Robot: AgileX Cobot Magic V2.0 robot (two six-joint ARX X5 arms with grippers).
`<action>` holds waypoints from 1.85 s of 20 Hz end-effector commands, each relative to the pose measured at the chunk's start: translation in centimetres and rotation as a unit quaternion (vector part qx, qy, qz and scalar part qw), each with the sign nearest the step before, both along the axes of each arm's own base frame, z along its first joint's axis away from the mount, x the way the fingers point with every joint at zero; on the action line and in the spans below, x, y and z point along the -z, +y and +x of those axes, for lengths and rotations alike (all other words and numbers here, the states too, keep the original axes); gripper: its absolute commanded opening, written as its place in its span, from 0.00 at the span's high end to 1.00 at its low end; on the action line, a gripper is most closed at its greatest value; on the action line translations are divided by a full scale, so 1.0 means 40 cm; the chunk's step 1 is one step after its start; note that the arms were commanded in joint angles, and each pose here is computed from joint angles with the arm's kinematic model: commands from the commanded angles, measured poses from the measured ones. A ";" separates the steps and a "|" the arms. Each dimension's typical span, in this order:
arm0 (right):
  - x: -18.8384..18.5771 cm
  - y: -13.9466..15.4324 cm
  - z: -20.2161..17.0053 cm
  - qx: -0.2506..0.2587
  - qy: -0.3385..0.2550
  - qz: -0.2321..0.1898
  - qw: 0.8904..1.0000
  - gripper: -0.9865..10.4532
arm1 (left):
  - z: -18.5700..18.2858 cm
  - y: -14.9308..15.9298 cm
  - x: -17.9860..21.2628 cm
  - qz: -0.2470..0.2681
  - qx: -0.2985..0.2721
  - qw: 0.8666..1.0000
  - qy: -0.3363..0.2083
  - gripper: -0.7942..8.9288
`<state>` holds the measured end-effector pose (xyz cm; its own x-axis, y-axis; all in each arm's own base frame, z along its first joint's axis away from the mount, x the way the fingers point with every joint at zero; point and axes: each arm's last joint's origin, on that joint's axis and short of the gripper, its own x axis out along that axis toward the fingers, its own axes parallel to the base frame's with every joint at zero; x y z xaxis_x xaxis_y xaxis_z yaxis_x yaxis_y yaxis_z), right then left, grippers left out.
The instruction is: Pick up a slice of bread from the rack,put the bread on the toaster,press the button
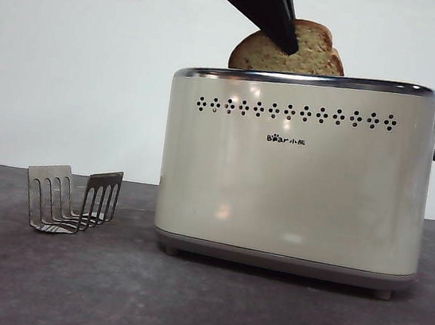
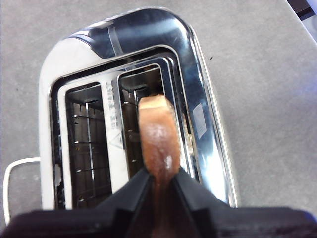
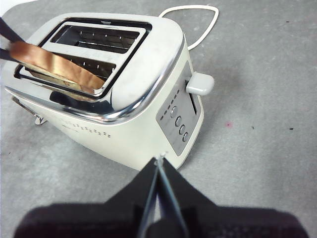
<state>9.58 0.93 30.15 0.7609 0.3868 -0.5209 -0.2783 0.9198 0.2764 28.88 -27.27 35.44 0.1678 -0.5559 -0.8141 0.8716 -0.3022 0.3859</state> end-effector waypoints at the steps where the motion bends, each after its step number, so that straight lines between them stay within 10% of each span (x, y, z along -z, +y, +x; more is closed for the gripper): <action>1: -0.004 0.000 -0.001 -0.002 -0.005 -0.003 1.000 0.92 | 0.012 -0.018 0.041 0.020 -0.013 1.000 0.020 0.92; 4: -0.003 0.000 -0.001 -0.002 -0.004 -0.003 1.000 0.92 | 0.012 -0.024 0.038 0.011 -0.018 1.000 0.017 0.90; 8: -0.003 0.000 -0.002 -0.002 -0.002 -0.003 1.000 0.92 | 0.019 -0.029 0.030 -0.015 -0.058 0.998 0.028 0.58; 13: -0.003 -0.001 -0.001 0.000 -0.004 -0.007 1.000 0.92 | 0.002 -0.007 -0.036 -0.080 -0.072 0.994 0.025 0.58; 20: 0.002 -0.003 0.008 0.010 0.007 -0.015 1.000 0.92 | -0.088 0.097 -0.198 -0.165 -0.142 0.976 0.023 0.61; 23: 0.008 -0.003 0.029 0.009 0.022 -0.015 1.000 0.92 | -0.150 0.152 -0.270 -0.215 -0.181 0.959 0.040 0.88; 26: 0.021 -0.004 0.055 0.009 0.049 -0.013 0.999 0.92 | -0.214 0.207 -0.321 -0.251 -0.234 0.935 0.087 0.93; 37: -0.003 0.003 0.196 -0.035 0.089 0.077 0.992 0.92 | -0.308 0.296 -0.324 -0.209 -0.366 0.877 0.230 0.93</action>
